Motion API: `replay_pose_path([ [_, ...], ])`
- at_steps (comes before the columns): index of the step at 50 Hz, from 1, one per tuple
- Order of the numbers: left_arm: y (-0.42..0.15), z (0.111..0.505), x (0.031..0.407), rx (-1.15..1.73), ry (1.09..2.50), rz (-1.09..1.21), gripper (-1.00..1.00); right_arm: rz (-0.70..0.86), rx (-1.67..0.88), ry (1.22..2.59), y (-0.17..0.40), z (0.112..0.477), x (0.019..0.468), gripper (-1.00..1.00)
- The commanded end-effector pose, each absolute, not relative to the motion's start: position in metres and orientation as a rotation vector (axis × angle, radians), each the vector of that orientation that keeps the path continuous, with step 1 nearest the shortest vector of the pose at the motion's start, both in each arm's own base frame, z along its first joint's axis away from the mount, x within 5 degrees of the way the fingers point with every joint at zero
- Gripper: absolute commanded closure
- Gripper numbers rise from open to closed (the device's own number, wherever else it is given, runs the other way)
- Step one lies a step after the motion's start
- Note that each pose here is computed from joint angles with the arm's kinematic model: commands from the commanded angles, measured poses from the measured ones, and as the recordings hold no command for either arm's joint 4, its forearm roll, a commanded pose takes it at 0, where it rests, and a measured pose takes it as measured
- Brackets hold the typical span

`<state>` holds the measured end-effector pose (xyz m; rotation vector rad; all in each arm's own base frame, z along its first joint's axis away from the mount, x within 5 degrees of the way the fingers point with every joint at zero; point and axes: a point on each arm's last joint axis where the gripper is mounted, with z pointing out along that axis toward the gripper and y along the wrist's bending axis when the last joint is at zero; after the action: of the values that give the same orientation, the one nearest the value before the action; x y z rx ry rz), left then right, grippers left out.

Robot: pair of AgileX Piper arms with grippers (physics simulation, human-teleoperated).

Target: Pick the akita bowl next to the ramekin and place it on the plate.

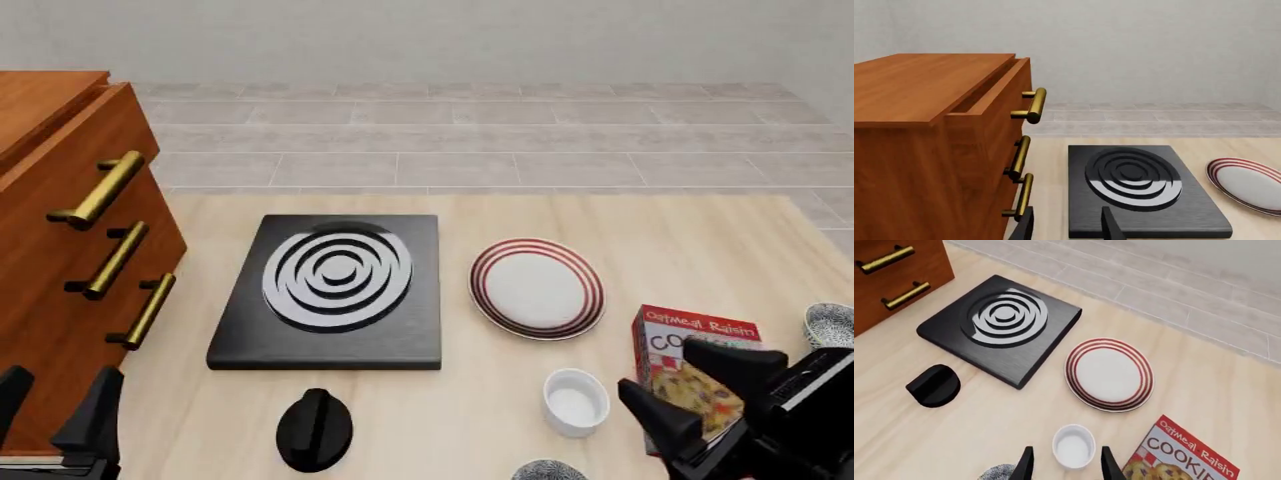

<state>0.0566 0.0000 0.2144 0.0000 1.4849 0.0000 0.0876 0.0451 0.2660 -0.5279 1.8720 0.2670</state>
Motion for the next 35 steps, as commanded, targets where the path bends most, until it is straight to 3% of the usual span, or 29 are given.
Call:
replay_pose_path([
  [1,0.0,0.214,0.057,0.0,1.485,0.0,-1.0,0.286,-0.578,1.922,0.051,0.261,0.09,-1.0],
  [35,0.0,0.214,0.057,0.0,1.485,0.0,-1.0,0.321,-0.712,2.046,0.064,0.241,0.091,-1.0],
])
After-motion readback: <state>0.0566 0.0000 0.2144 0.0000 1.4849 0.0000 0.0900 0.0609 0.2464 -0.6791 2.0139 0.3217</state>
